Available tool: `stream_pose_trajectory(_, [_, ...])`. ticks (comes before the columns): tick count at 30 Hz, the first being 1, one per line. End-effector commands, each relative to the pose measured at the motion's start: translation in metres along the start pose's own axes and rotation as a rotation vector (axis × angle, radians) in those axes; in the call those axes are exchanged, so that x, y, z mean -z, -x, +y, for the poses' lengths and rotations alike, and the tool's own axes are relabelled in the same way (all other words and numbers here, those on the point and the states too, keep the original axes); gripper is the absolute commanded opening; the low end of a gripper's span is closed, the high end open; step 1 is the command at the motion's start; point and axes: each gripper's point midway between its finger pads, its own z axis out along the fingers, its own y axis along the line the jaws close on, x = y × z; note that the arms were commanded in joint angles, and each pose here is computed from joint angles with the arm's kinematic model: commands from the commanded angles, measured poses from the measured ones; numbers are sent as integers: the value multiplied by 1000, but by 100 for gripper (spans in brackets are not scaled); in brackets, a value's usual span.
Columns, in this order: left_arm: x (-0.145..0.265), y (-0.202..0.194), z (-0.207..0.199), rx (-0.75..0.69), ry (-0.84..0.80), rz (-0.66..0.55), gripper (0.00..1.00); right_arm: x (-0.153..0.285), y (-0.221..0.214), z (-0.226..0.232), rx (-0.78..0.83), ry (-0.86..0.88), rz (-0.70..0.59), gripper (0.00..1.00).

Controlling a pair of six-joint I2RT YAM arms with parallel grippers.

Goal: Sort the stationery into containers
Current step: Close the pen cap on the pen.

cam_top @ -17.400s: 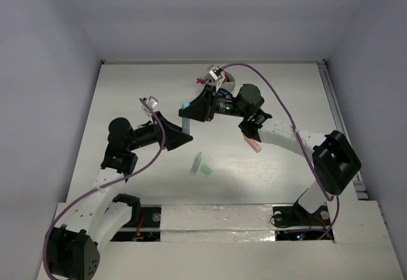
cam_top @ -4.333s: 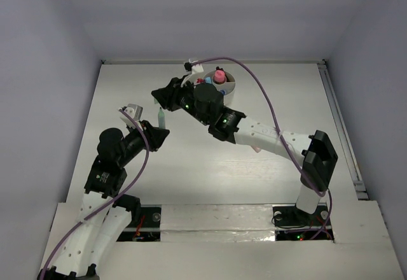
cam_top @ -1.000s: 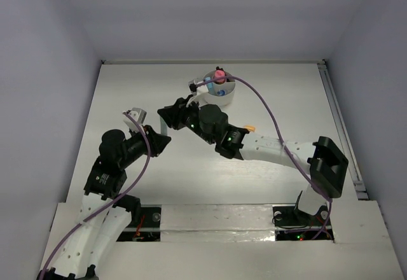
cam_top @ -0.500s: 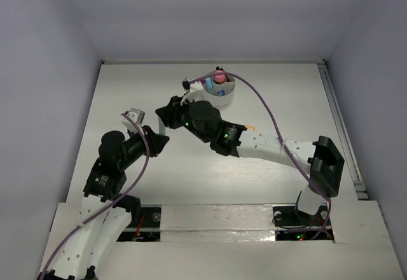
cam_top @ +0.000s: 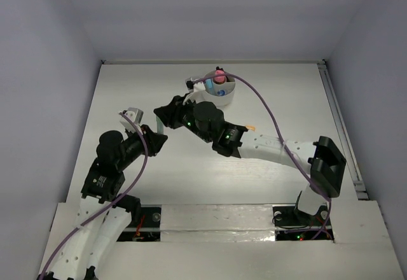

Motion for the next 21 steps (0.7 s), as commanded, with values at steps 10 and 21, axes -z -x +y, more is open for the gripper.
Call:
stream_pose_trajectory(10, [7,101,-6,-69,56,-341,0,43,-99,-16,74,3,296,0])
stream_pose_trajectory(21, [2,111,-9,-73,50,-353,0,73,-157,-36,96,-31,382,0])
